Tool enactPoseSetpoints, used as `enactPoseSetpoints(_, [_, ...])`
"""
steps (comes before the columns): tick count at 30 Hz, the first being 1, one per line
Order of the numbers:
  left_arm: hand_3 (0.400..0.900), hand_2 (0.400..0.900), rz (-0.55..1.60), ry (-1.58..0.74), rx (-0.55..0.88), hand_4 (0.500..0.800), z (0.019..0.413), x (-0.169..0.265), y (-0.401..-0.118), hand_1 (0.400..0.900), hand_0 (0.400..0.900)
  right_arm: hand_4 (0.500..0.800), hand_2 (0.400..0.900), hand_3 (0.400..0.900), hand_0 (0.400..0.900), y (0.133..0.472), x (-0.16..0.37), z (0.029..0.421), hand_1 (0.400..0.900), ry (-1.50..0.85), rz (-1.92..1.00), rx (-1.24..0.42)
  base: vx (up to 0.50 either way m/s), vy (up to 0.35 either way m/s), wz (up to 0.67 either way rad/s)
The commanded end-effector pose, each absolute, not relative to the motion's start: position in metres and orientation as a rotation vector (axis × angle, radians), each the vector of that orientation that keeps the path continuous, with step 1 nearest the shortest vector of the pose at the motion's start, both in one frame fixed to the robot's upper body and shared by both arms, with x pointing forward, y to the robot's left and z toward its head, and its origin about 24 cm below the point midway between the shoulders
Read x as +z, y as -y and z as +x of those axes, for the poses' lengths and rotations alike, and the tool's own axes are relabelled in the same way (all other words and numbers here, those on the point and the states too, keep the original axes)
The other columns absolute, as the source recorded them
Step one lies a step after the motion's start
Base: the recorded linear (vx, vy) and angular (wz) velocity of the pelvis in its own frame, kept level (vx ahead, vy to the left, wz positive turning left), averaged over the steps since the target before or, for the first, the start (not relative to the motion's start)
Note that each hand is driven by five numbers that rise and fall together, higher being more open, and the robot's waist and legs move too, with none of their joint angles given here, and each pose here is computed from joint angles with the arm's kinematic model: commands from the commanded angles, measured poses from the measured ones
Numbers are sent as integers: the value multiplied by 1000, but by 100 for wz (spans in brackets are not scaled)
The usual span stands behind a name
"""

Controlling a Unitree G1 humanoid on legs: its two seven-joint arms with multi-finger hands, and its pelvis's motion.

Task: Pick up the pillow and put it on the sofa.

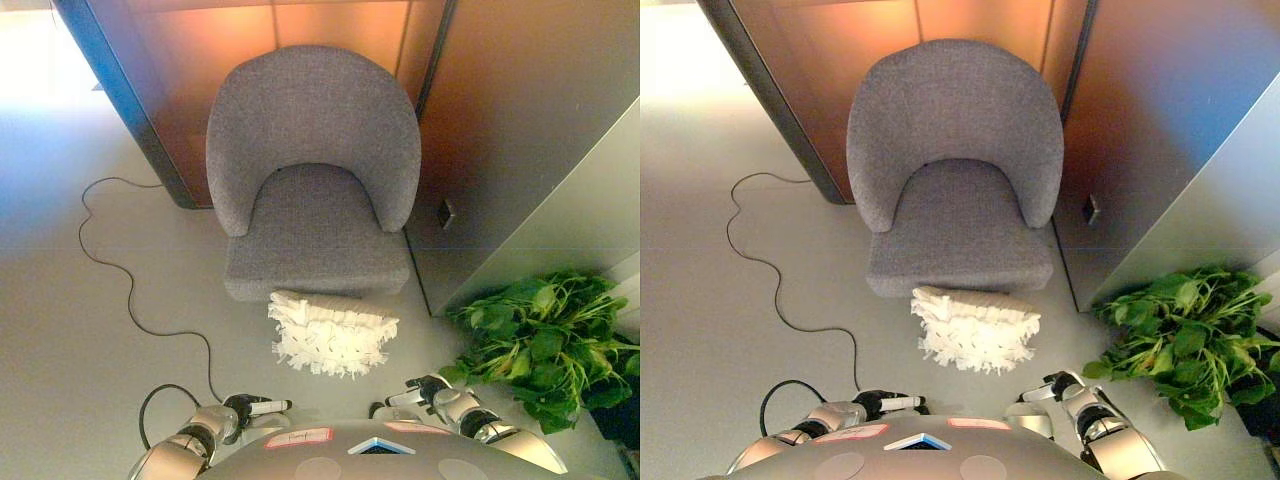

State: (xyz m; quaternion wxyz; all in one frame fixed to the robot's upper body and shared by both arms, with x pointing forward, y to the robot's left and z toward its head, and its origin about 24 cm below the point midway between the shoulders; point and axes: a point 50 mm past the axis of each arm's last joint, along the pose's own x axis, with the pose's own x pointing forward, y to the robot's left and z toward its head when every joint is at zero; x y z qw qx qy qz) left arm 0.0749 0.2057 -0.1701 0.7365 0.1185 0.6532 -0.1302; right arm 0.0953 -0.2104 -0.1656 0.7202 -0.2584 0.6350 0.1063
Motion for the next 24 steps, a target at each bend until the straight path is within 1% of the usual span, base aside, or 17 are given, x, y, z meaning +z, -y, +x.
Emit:
enactPoseSetpoints(1, [900,900,289,-1430,-289,800,93,-167,-207,900,900,800,900,900,900,228,-165,81,900,-1529,-729,258,0,0,0])
enactPoseSetpoints(13, [900,900,247,-1429,-292,800,92,-167,-205,900,900,800,900,900,900,229,-165,82,900,-1508,-743,249,2,0,0])
enactPoseSetpoints(15, [900,900,242,-1430,-286,800,92,-167,-205,900,900,800,900,900,900,230,-164,87,900,-1453,-806,236,34,-8,3])
enactPoseSetpoints(18, [900,900,224,-1423,-257,800,92,-167,-207,900,900,800,900,900,900,235,-159,102,900,-1337,-980,245,37,-27,5])
enactPoseSetpoints(24, [900,900,160,-1396,-164,800,92,-165,-216,900,900,800,900,900,900,242,-146,135,900,-1157,-1074,200,30,-82,14])
